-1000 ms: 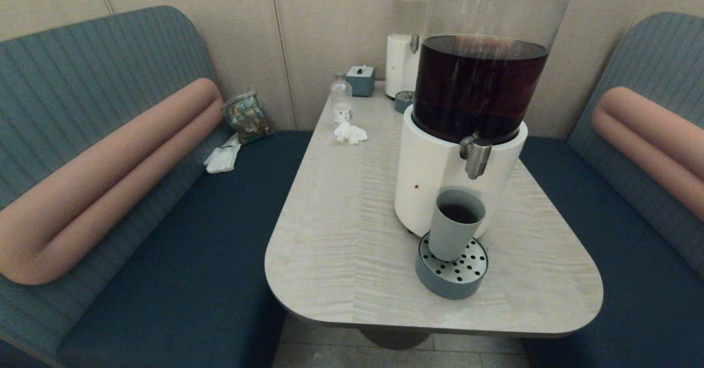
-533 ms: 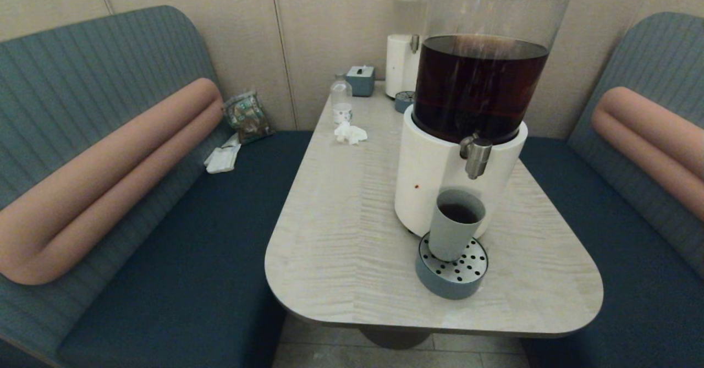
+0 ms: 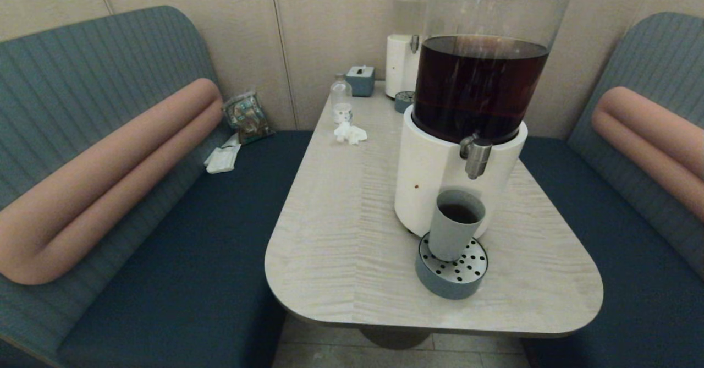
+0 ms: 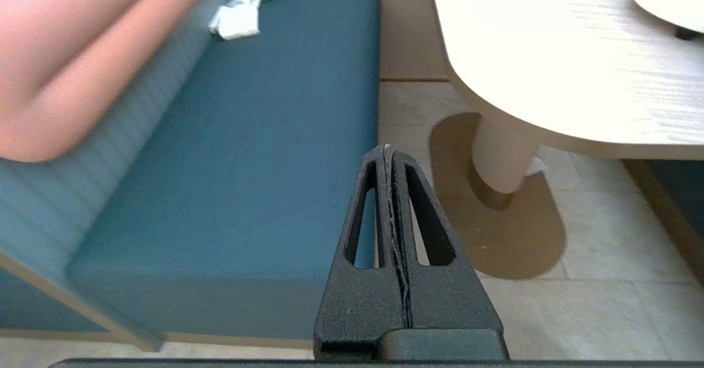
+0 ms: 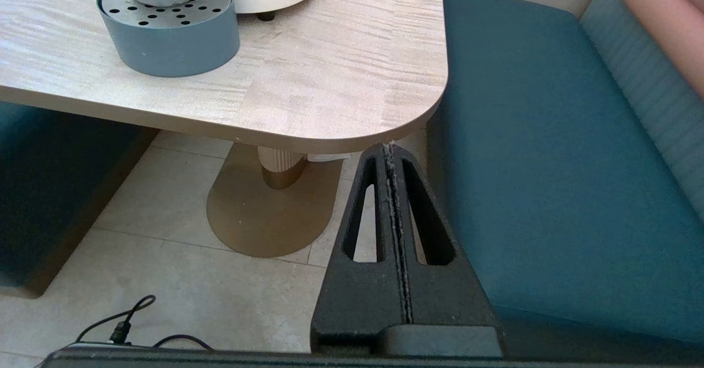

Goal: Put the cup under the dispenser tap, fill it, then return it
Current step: Place the cup next to the water dispenser

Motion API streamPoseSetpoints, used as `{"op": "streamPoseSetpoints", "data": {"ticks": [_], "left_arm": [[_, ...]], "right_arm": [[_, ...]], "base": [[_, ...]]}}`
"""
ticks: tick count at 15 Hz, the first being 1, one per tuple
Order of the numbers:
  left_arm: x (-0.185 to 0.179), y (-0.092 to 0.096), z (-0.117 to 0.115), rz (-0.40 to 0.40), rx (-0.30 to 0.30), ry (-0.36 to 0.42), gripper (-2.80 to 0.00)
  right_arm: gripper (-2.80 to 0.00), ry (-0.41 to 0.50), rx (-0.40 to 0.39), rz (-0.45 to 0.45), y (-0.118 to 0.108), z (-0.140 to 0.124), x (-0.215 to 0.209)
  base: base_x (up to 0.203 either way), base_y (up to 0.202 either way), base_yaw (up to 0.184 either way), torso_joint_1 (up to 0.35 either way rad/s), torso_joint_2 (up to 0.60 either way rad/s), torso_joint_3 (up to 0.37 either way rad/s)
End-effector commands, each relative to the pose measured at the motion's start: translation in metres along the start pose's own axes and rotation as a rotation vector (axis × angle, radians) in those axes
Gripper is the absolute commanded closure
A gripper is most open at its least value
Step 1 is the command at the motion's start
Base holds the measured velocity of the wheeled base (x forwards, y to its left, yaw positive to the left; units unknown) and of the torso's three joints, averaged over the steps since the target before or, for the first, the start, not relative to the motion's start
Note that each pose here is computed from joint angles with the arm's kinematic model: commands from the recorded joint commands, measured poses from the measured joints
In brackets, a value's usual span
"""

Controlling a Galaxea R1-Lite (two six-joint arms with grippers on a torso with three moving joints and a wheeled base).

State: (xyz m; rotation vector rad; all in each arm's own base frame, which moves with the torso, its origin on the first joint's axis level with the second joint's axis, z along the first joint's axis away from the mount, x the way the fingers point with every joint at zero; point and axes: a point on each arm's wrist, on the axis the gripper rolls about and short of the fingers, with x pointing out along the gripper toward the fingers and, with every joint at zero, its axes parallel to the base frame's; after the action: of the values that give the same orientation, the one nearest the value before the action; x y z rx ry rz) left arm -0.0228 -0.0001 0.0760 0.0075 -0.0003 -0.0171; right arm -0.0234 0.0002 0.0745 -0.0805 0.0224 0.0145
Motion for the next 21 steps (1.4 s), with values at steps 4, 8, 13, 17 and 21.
{"op": "streamPoseSetpoints", "data": {"ticks": [4,8,13,17,21], "left_arm": [[-0.002,0.0,0.009,-0.011,-0.043,-0.038,0.0],[-0.018,-0.001,0.081,-0.088,-0.101,-0.127,0.0],[0.066,-0.004,0.17,-0.259,-0.151,-0.008,0.0],[0.155,-0.01,0.182,-0.557,-0.099,-0.065,-2.8],[0.209,-0.016,0.146,-0.825,0.048,-0.071,-2.8]], "right_arm": [[0.0,-0.002,-0.001,0.0,0.0,0.0,0.0],[0.0,-0.002,-0.001,0.0,0.0,0.0,0.0],[0.0,-0.002,-0.001,0.0,0.0,0.0,0.0],[0.0,-0.002,-0.001,0.0,0.0,0.0,0.0],[0.0,-0.002,-0.001,0.002,0.0,0.0,0.0]], "base": [[0.0,0.0,0.0,0.0,0.0,0.0],[0.0,0.0,0.0,0.0,0.0,0.0],[0.0,0.0,0.0,0.0,0.0,0.0],[0.0,0.0,0.0,0.0,0.0,0.0],[0.0,0.0,0.0,0.0,0.0,0.0]]}}
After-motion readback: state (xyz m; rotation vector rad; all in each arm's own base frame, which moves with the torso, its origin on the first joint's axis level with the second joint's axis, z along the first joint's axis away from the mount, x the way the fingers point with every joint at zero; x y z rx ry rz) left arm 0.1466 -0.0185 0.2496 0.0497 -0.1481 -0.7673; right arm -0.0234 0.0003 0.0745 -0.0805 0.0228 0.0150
